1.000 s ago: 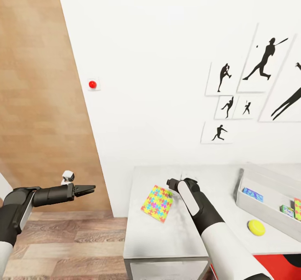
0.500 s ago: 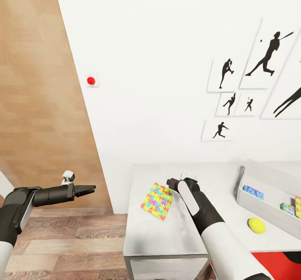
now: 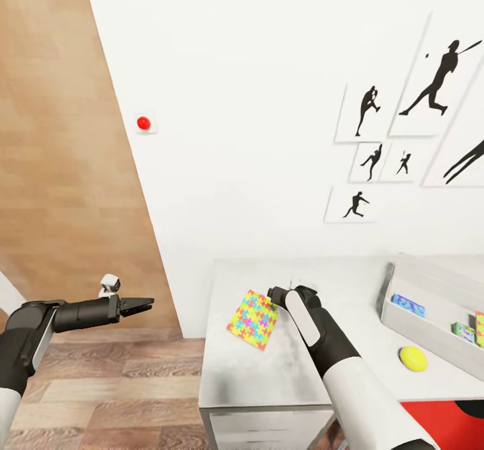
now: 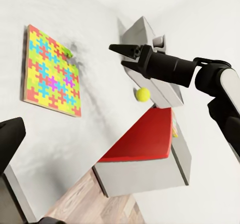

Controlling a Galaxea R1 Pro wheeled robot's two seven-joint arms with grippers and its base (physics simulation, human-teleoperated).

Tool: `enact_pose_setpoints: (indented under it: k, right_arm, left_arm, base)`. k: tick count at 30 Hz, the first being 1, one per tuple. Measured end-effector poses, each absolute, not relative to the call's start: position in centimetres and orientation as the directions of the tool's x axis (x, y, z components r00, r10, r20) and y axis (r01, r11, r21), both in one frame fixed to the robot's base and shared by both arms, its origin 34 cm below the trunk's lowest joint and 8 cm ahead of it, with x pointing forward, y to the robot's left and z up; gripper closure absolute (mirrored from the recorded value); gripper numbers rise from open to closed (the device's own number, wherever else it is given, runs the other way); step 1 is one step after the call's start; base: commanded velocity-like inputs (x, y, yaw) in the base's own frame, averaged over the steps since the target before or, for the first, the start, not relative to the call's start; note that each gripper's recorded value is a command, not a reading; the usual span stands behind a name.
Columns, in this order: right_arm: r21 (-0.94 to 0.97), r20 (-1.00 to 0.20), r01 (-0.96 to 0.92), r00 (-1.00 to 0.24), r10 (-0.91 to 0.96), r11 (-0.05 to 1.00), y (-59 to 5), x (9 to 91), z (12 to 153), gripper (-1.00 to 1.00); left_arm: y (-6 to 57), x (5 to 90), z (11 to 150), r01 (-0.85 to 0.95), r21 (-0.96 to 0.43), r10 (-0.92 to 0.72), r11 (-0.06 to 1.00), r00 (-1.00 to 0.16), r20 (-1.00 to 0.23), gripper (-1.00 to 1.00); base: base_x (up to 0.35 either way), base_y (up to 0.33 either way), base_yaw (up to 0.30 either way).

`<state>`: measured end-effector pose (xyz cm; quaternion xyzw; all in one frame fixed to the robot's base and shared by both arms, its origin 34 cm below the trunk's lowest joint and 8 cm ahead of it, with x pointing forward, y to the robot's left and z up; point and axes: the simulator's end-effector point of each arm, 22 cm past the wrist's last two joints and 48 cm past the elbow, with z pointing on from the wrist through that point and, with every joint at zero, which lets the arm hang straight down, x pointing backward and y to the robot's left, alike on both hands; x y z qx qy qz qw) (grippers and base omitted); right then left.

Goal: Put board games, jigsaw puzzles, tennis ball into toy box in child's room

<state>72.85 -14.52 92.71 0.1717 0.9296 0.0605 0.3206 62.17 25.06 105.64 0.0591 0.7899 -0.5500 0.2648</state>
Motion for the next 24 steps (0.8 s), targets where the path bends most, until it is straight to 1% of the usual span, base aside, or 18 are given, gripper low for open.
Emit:
enact_pose_setpoints:
  k: [24]
  right_arm:
    - [0.230, -0.546, 0.276, -0.757, 0.358, 0.933, -14.1, 72.7, 90.4, -1.00]
  left_arm:
    - [25.1, 62.3, 103.6, 0.350, -0.852, -0.198, 0.389, -0.872, -0.449, -1.00]
  base:
    - [0.000, 0.000, 0.000]
